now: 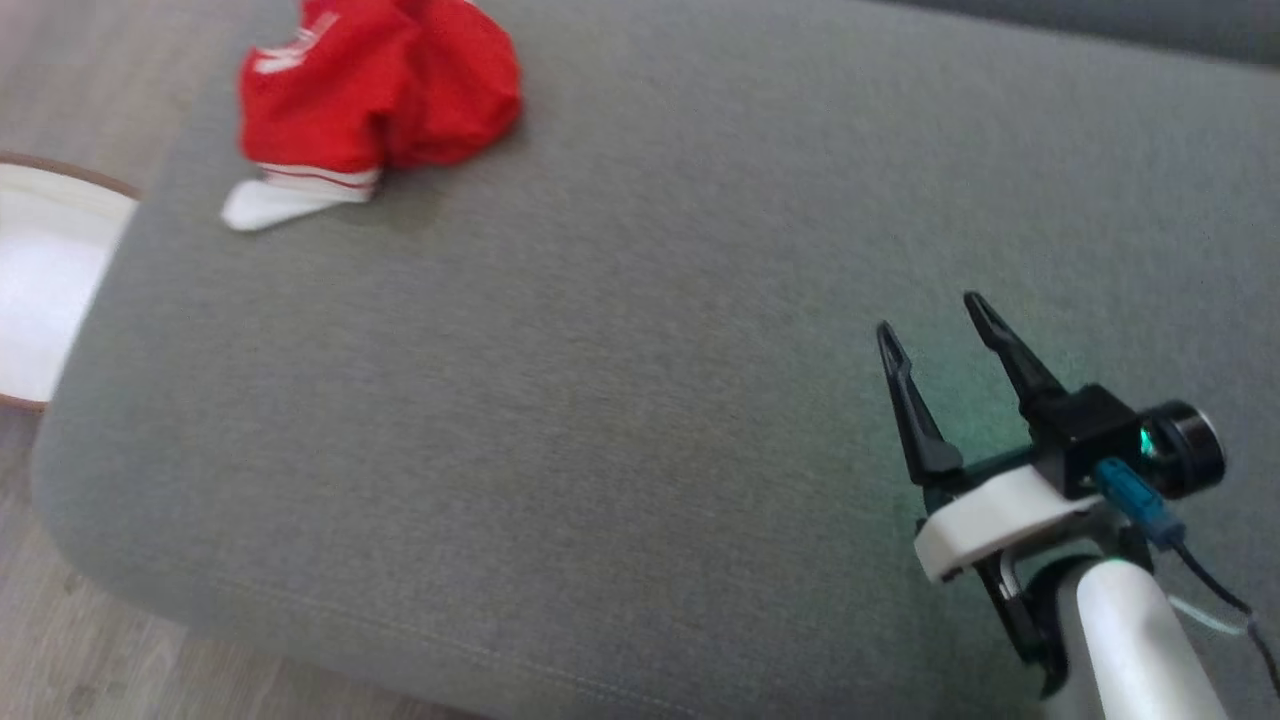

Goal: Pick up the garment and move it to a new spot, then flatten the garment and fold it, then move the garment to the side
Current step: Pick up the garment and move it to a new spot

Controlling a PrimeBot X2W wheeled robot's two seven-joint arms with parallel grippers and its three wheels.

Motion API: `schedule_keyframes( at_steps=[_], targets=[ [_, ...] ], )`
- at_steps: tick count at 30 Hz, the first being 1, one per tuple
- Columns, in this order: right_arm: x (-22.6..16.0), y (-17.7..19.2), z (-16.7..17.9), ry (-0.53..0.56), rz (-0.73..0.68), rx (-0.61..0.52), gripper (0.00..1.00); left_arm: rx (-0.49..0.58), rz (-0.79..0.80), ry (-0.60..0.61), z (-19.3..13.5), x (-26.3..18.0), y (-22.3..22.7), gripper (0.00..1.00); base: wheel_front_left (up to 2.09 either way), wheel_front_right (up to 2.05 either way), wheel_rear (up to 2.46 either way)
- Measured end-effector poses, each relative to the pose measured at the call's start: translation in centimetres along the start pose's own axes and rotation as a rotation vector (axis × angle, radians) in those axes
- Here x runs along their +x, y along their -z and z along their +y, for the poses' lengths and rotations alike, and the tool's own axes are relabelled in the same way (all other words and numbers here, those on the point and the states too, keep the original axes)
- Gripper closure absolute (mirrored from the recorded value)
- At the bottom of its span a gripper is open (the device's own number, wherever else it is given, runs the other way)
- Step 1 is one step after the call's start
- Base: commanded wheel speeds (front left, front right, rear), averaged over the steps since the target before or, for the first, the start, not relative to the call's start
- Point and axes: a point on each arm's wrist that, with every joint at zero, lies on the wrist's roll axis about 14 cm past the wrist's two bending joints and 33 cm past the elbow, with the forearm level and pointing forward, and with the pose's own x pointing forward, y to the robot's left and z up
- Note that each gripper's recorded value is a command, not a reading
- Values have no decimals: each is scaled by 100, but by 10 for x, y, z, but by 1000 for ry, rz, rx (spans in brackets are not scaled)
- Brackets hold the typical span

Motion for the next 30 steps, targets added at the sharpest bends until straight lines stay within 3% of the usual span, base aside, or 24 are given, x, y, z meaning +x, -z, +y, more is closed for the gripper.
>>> schedule_keyframes(
  at_steps=[3, 7, 15, 23, 24, 25, 26, 30],
  targets=[
    [6, 3, -8, 11, 15, -8, 0, 36, 106, -3, -2, 35, 30, 0, 0, 0, 0],
    [15, 6, -21, 35, 20, -39, 0, -5, 307, 6, -15, 62, 99, 0, 0, 0, 0],
    [20, 54, -57, 91, 129, -38, 0, 2, 669, 86, -59, 68, 246, 0, 0, 0, 0],
    [21, 94, -76, 121, 207, -8, 0, 43, 820, 105, -70, 70, 321, 0, 0, 0, 0],
    [22, 94, -77, 124, 204, -7, 0, 57, 810, 109, -71, 73, 323, 31, 0, 0, 0],
    [24, 94, -79, 126, 201, -7, 0, 68, 801, 118, -73, 76, 324, 76, 0, 0, 0],
    [25, 93, -80, 129, 197, -7, 0, 70, 801, 126, -75, 78, 326, 100, 0, 0, 0],
    [25, 92, -82, 137, 189, -10, 0, 91, 773, 154, -81, 81, 324, 100, 0, 0, 0]
  ],
)
